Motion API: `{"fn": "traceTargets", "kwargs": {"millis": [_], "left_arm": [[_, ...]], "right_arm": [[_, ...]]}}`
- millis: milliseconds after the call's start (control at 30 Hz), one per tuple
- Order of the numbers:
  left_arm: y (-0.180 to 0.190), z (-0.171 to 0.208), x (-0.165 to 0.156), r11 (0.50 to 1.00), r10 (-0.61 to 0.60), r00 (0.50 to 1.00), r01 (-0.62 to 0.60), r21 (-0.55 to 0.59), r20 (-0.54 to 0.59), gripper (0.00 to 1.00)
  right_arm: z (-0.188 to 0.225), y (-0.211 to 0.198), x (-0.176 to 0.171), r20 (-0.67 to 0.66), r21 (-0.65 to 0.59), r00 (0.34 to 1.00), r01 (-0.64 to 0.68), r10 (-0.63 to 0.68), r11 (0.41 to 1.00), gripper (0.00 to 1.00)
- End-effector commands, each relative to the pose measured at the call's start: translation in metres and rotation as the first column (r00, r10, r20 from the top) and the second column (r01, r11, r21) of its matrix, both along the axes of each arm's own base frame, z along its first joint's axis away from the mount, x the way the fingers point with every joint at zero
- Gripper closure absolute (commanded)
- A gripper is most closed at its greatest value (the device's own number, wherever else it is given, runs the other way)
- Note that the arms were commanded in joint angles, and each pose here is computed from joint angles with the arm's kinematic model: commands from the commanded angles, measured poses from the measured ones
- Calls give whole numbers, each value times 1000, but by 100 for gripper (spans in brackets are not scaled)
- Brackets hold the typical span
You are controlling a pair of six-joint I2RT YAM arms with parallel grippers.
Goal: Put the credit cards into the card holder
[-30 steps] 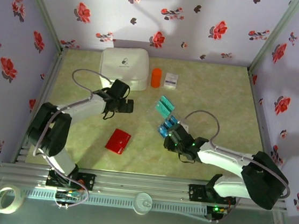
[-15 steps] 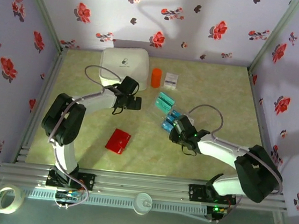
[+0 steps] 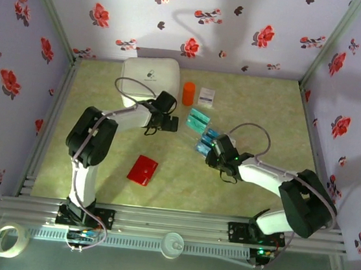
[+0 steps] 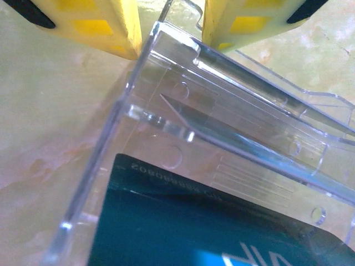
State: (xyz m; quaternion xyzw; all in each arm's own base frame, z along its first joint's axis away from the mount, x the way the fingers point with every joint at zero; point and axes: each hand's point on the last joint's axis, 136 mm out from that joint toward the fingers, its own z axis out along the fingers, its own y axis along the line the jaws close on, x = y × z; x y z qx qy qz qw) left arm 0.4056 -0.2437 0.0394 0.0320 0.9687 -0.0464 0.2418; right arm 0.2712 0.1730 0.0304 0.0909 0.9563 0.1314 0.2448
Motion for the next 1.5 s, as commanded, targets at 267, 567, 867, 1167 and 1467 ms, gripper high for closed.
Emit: {"fn": "traceTargets", "kwargs": {"millis": [267,567,867,1167,1467], "left_arm": [[-31,-4,18,1000,-19,1000,19,-17,-9,0],[-28,12,21,1000,-9,1000,9,-27,15,0],[5,62,22,996,58,995,-51,-76,82,0],[67,91,-24,973,183,980,-169,-160,73,0],[124,65,-107,930,307,951,-304,-205,-19,0]], "right_arm": [[2,-16,22,14,-2,999,47,-47,999,65],[22,-12,18,14,38,1000,-15,15,999,54],[70,-13,-2,52,91,996,-74,69,993,33],[107,34,-19,85,277,988,-147,128,950,20],[100,129,-46,60,428,979,-200,193,881,30]]}}
